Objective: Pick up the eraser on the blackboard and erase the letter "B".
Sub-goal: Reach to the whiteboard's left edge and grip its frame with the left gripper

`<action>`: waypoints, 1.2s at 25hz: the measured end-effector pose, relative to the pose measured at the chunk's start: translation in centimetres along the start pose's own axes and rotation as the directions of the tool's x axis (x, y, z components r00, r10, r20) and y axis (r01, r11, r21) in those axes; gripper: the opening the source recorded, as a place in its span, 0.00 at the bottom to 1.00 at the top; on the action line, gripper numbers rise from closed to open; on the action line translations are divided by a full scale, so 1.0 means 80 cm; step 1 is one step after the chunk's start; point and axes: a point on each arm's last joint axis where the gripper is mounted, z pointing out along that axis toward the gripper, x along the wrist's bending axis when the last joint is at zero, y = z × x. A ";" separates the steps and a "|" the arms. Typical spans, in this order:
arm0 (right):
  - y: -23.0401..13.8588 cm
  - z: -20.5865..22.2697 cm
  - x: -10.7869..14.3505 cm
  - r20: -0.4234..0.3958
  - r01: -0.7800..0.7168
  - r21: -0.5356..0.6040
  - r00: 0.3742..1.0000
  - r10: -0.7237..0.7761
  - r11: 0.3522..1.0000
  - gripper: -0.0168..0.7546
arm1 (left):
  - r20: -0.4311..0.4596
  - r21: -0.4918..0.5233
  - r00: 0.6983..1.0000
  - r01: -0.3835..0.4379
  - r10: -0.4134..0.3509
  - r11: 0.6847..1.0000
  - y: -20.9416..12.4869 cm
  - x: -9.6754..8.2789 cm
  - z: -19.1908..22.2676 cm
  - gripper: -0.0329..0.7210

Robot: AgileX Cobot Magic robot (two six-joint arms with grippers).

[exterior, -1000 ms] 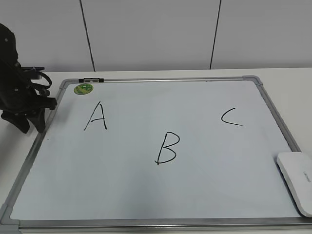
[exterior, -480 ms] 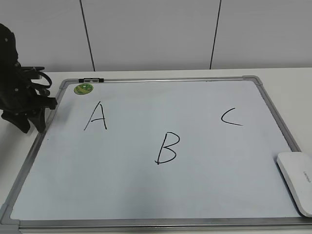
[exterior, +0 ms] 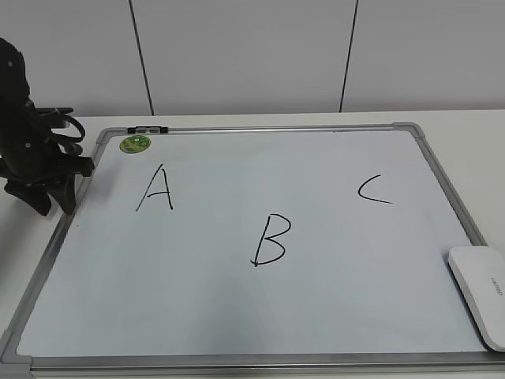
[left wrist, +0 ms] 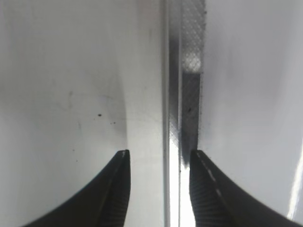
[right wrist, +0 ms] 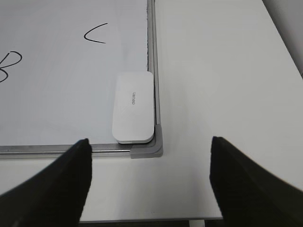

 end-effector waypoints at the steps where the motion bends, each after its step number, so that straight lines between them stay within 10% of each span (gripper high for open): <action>1: 0.000 0.000 0.000 0.000 0.000 0.000 1.000 0.000 1.000 0.76 | 0.000 0.000 1.000 0.000 0.000 1.000 0.000 0.000 0.000 0.45; 13: 0.000 0.000 0.000 0.000 0.000 0.000 1.000 0.000 1.000 0.76 | 0.005 0.018 1.000 0.003 -0.003 1.000 0.001 -0.001 0.011 0.42; 21: 0.000 0.000 0.000 0.000 0.000 0.000 1.000 0.000 1.000 0.76 | 0.009 0.020 1.000 0.003 -0.003 1.000 0.001 -0.002 0.010 0.09; 30: 0.018 0.000 -0.001 0.009 0.006 -0.040 1.000 -0.006 0.999 0.76 | 0.007 0.022 1.000 0.002 -0.002 1.000 0.001 -0.002 0.010 0.08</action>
